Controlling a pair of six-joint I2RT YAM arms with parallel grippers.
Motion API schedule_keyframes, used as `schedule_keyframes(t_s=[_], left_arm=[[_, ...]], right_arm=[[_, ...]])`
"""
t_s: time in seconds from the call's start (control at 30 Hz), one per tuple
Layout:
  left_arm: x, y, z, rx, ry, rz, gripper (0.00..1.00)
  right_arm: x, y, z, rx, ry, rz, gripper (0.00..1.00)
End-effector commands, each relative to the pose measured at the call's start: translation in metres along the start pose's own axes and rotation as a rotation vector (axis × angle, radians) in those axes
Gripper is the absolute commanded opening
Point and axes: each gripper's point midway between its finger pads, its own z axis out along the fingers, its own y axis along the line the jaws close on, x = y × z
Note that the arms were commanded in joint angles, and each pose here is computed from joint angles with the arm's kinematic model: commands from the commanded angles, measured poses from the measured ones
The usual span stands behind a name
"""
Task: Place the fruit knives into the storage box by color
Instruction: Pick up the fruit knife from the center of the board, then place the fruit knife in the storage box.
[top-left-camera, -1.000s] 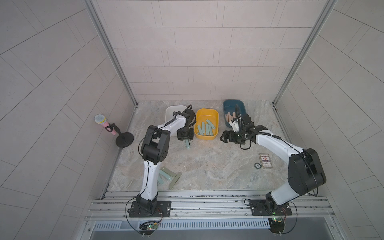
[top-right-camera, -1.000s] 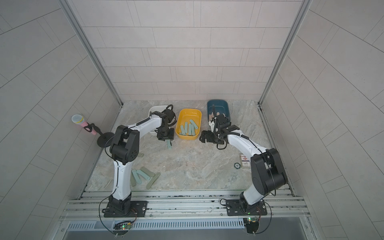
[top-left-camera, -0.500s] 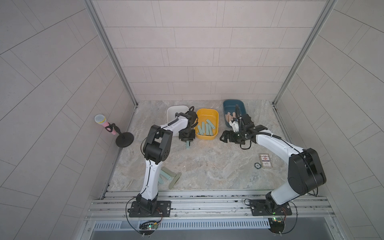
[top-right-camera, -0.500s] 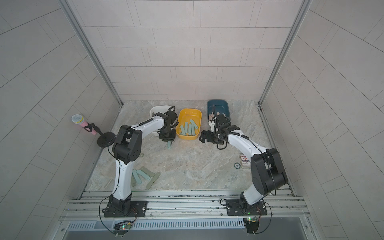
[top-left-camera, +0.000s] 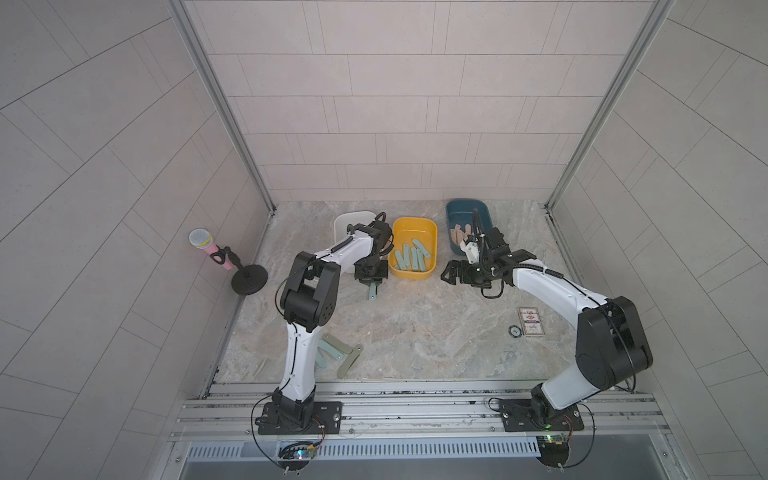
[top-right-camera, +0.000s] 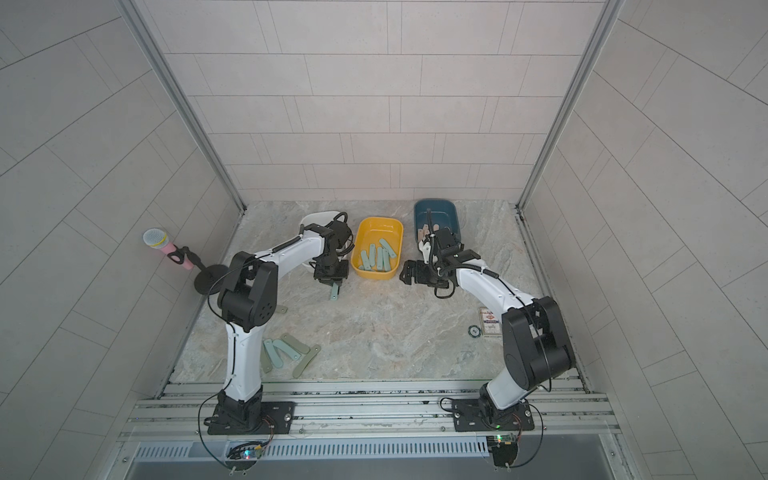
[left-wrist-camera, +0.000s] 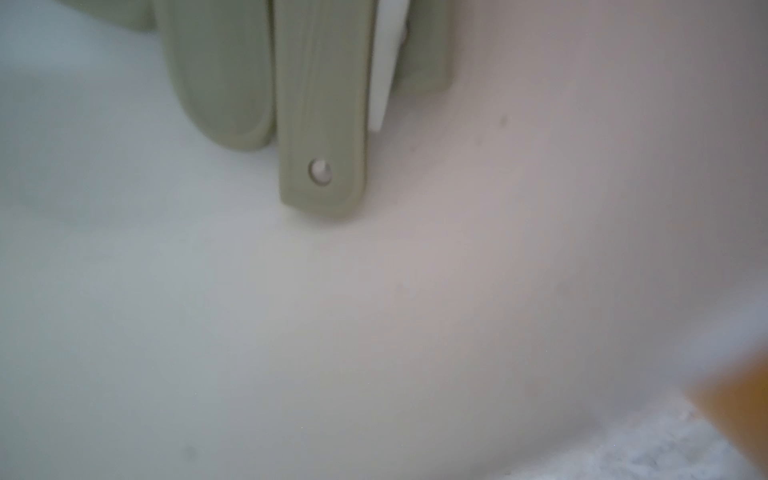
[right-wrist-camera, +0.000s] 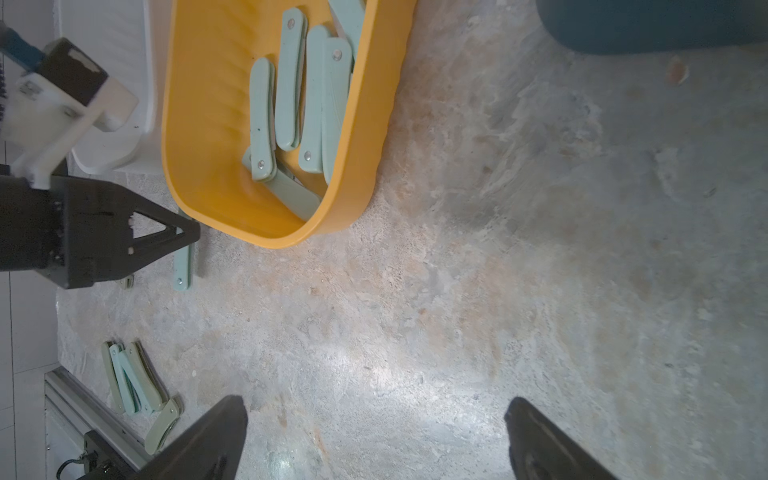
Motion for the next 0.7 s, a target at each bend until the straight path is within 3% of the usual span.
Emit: schedule_keyframes(t_s=[0.0,0.17,0.37,0.67], left_arm=[[0.022,0.005,-0.031,0.015,-0.006,-0.005,0.07],[0.026,-0.007,-0.052,0.086,-0.050,-0.009,0.07],[-0.017,-0.060,-0.081,0.171,-0.148,0.043,0.07],[-0.078,-0.122,-0.066,0.205,-0.203,0.100,0.08]], right_arm=[[-0.009,0.004,-0.011,-0.001,-0.051,0.000,1.00],[-0.015,0.007,-0.010,0.000,-0.078,0.012,1.00],[-0.024,0.005,-0.002,0.018,-0.105,0.044,1.00],[-0.024,0.006,0.008,0.020,-0.080,0.018,1.00]])
